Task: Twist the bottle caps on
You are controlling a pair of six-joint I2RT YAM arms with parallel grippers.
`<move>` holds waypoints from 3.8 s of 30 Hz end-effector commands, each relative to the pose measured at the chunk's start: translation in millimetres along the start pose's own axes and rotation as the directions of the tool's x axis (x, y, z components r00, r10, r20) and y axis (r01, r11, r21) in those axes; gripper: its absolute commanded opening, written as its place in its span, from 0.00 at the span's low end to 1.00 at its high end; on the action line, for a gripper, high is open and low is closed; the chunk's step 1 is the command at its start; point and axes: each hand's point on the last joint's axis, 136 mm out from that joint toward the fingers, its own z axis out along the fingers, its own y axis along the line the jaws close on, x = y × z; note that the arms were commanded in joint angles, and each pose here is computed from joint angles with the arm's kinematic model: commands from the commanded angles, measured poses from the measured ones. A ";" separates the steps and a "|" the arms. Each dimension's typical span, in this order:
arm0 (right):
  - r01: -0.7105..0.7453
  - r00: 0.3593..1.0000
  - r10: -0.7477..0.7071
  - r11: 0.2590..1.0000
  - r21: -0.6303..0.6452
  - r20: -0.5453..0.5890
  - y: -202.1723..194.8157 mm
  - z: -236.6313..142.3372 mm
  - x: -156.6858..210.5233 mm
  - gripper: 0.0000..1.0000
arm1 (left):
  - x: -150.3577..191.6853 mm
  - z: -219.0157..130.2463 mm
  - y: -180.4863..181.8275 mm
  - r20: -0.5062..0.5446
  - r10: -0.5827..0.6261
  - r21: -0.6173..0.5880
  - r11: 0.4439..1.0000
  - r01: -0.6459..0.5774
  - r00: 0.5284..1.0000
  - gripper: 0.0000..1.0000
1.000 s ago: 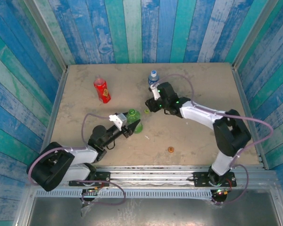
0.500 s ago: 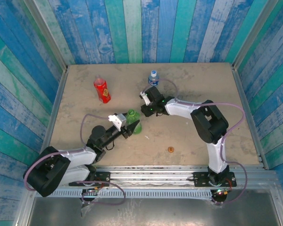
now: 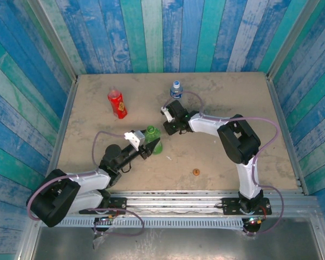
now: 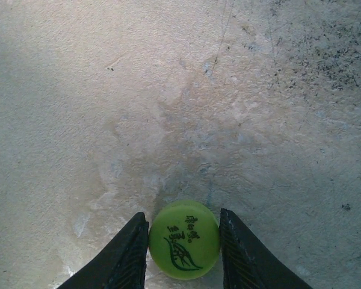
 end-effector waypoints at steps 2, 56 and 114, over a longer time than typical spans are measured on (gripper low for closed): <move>0.014 1.000 -0.013 1.000 0.020 -0.022 -1.7 2.7 4.3 0.33 | -5.9 -0.4 -1.5 0.018 0.012 0.012 1.000 -0.012 1.000 0.59; -0.103 0.995 0.100 0.987 0.125 0.031 -56.0 -173.3 11.4 0.34 | 24.4 72.0 -33.9 0.030 0.071 0.211 0.975 -0.075 0.997 0.62; 0.158 0.987 -0.156 0.987 0.022 -0.045 50.7 -220.2 -19.8 0.33 | 53.7 86.4 -34.8 -0.106 -0.067 0.232 0.968 0.090 0.992 0.58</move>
